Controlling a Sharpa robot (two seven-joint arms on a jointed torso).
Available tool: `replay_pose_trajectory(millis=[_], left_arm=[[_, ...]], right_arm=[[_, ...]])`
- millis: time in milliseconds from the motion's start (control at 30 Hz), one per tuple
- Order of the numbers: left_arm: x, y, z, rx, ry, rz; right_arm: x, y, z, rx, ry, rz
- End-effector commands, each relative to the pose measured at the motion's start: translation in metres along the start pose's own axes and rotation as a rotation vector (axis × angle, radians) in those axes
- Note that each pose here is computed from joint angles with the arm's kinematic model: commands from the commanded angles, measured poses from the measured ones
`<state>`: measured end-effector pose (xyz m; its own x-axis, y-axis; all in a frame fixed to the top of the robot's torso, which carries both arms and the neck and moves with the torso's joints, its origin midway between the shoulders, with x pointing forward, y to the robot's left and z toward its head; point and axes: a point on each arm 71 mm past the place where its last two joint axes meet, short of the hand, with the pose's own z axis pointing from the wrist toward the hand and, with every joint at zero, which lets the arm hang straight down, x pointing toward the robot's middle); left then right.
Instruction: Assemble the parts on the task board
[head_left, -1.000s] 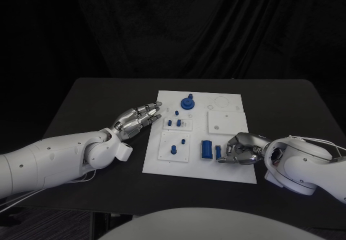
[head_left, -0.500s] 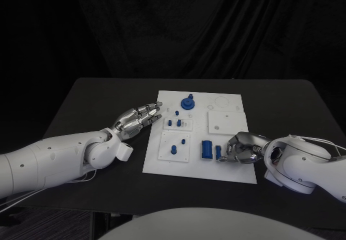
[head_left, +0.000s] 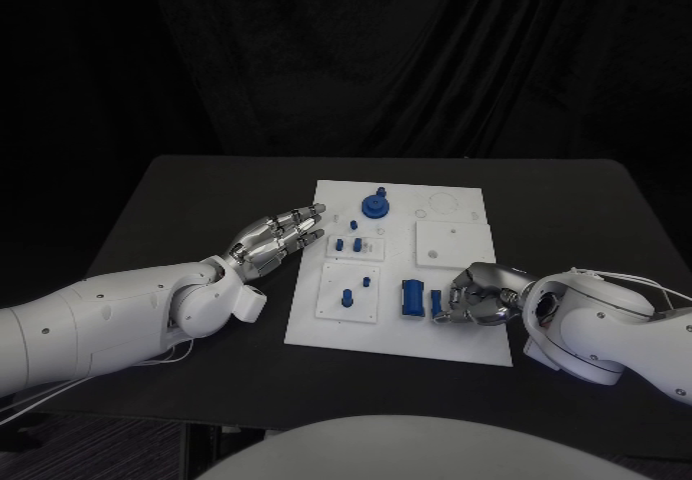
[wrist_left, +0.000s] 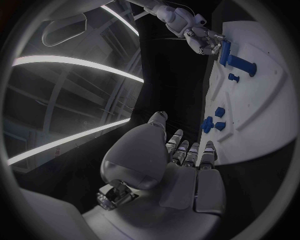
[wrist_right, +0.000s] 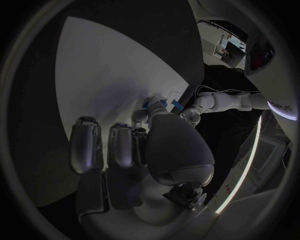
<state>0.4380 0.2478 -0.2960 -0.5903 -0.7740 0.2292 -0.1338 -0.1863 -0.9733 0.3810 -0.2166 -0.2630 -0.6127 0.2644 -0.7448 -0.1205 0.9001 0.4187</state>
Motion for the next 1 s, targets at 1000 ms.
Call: replay_pose_trajectory(millis=[1000], left_arm=[[-0.0003,-0.0074,-0.004,0.102,-0.033,0.022]], right_arm=[[-0.009,-0.001,-0.012,-0.137,-0.115,0.092]])
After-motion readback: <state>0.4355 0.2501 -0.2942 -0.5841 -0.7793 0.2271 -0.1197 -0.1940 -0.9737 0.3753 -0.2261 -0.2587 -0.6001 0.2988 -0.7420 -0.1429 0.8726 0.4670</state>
